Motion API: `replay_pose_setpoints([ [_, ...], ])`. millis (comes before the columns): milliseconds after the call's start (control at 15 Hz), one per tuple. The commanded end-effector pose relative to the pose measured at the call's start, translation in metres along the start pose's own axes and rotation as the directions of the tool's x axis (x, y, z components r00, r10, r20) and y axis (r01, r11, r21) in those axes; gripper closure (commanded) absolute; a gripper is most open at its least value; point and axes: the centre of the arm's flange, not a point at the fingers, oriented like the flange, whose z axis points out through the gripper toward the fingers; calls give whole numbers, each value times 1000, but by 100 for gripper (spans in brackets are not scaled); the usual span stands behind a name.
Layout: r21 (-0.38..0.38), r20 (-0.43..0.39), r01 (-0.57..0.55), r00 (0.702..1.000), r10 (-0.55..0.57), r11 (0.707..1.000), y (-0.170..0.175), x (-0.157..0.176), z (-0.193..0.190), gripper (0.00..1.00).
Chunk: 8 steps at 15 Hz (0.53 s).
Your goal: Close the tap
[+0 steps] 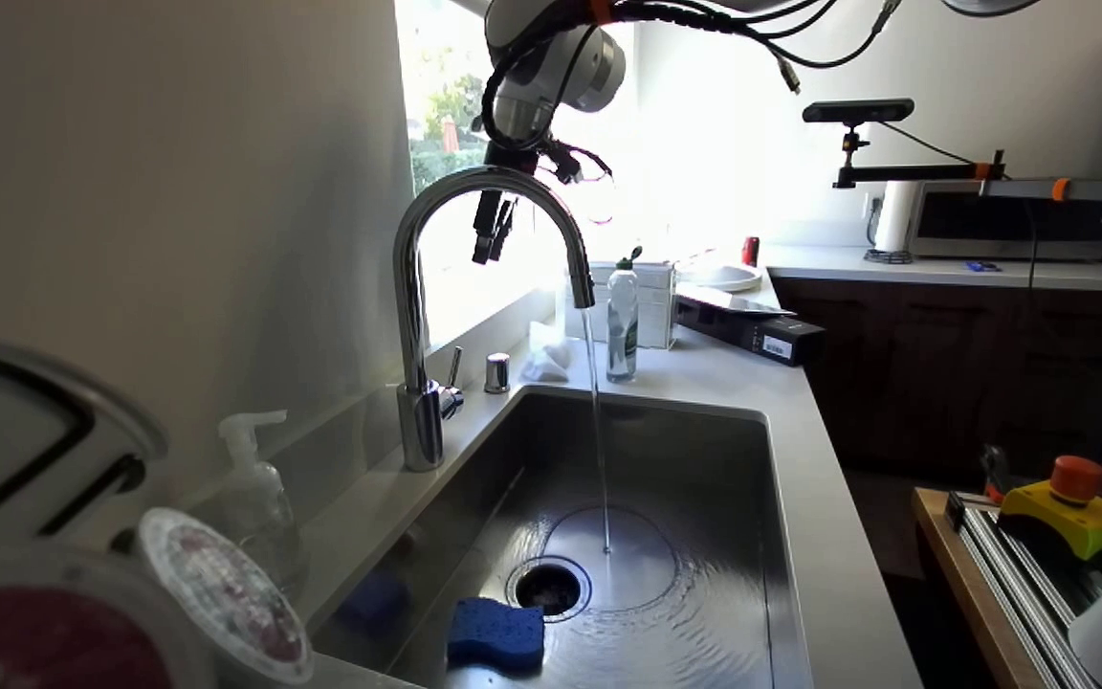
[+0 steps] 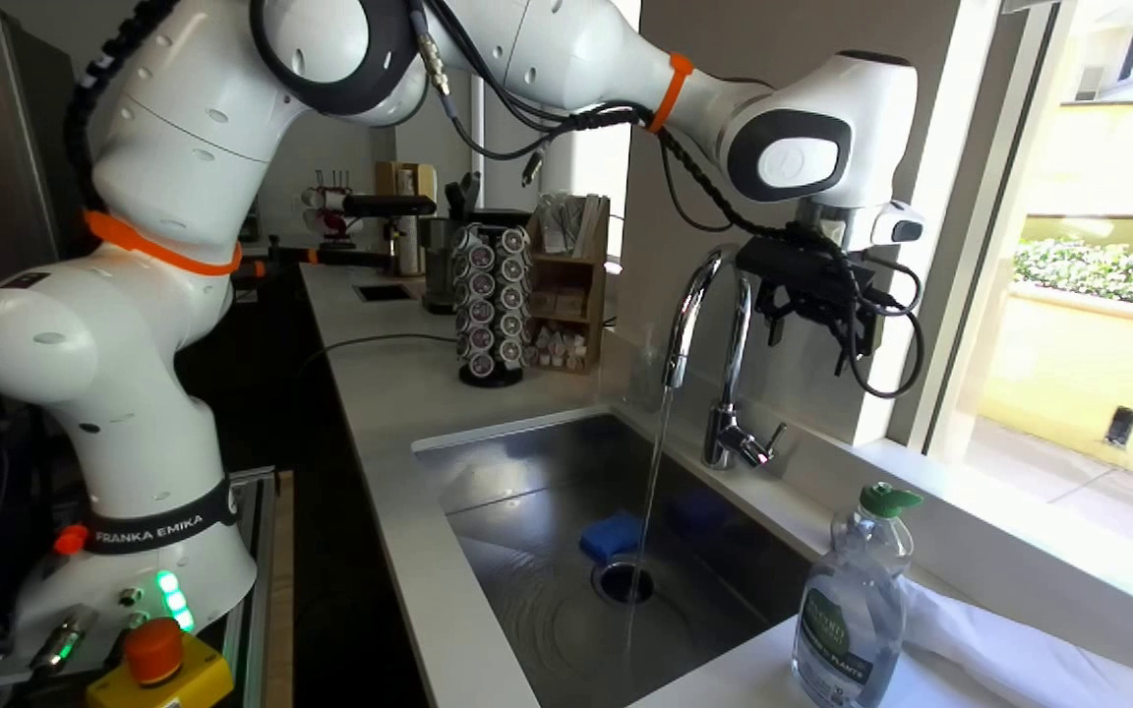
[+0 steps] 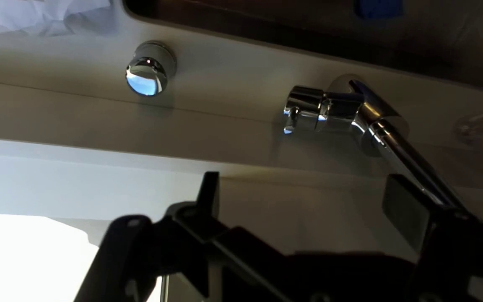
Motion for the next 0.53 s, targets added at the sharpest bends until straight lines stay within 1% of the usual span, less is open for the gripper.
replay_pose_setpoints([
  [0, 79, 1, 37, 999, -37, 996, 10, 22, 14, 0],
  [467, 107, 24, 37, 999, -40, 994, 19, 34, 38, 0],
])
